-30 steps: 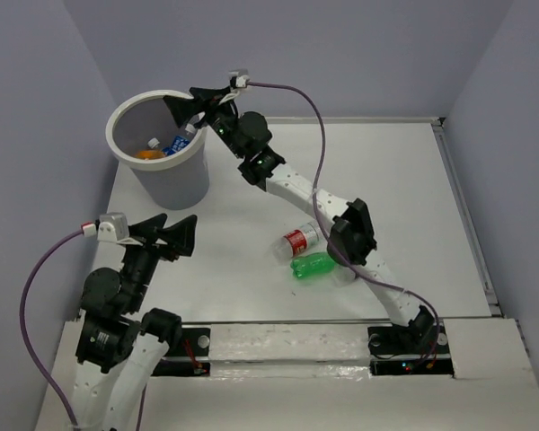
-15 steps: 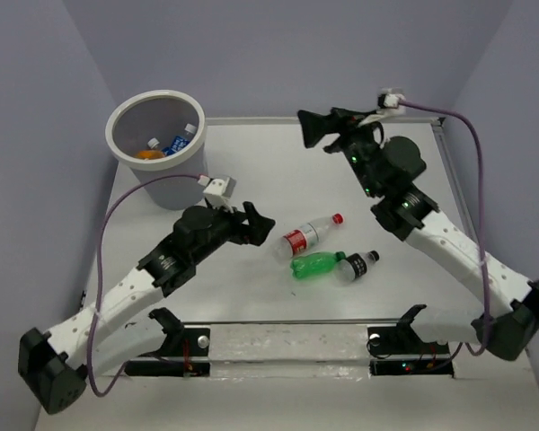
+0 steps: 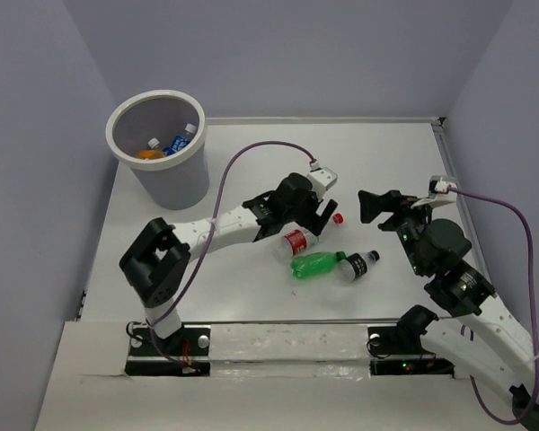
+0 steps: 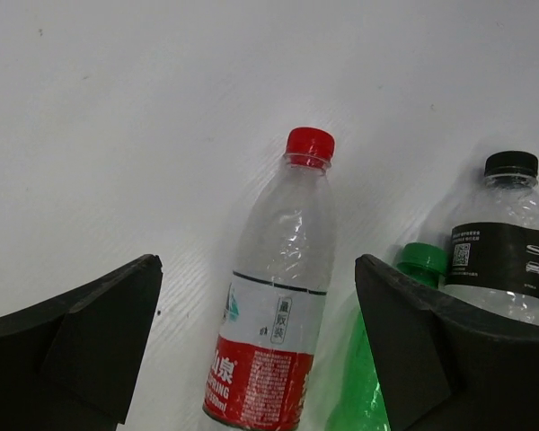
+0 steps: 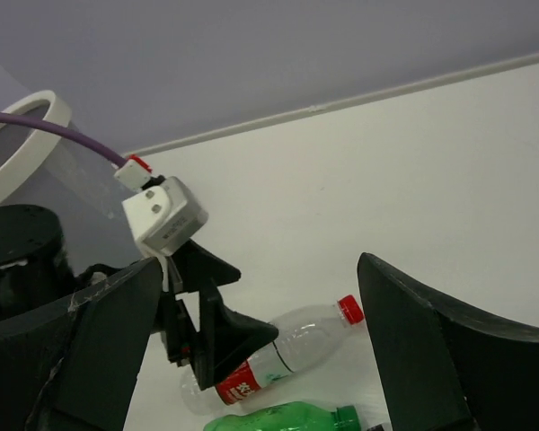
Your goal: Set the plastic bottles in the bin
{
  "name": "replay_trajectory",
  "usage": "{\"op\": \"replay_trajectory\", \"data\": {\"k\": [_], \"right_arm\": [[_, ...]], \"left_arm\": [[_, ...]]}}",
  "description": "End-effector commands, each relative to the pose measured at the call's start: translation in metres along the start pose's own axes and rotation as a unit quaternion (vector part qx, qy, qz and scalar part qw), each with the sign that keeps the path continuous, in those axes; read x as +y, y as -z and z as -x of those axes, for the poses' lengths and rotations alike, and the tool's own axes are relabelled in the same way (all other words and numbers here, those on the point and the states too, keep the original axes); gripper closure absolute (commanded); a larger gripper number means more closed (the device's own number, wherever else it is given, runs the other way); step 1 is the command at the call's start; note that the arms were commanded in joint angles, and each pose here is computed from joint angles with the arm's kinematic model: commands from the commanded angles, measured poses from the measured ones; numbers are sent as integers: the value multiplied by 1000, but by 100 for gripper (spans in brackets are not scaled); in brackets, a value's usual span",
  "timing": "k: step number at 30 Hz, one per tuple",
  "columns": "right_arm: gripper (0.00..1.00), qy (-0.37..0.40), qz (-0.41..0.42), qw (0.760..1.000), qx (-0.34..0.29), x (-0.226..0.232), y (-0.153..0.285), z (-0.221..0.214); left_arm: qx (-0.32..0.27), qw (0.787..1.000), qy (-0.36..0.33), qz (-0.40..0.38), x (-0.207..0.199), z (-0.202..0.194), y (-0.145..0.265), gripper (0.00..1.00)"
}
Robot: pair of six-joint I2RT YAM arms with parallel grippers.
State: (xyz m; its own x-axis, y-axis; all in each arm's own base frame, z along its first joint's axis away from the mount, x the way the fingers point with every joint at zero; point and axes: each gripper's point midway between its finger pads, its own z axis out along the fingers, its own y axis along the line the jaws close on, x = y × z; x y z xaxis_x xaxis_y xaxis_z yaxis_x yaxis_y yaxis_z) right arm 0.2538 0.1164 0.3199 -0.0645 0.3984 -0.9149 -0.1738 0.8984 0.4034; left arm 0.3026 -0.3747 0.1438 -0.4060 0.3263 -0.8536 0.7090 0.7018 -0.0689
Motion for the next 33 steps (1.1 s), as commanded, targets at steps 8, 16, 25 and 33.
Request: {"op": "replay_trajectory", "data": {"k": [8, 16, 25, 33], "right_arm": [[6, -22, 4, 1000, 7, -3, 10, -7], [6, -27, 4, 1000, 14, -5, 10, -15], [7, -34, 9, 999, 36, -3, 8, -32], [8, -30, 9, 996, 79, -6, 3, -66]], "left_arm": [[78, 987, -113, -82, -24, -22, -50, 1], [129, 982, -120, -64, -14, -55, -66, 9], [149, 979, -139, 32, 36, -53, -68, 36], [-3, 994, -79, 72, 78, 66, -10, 47]]}}
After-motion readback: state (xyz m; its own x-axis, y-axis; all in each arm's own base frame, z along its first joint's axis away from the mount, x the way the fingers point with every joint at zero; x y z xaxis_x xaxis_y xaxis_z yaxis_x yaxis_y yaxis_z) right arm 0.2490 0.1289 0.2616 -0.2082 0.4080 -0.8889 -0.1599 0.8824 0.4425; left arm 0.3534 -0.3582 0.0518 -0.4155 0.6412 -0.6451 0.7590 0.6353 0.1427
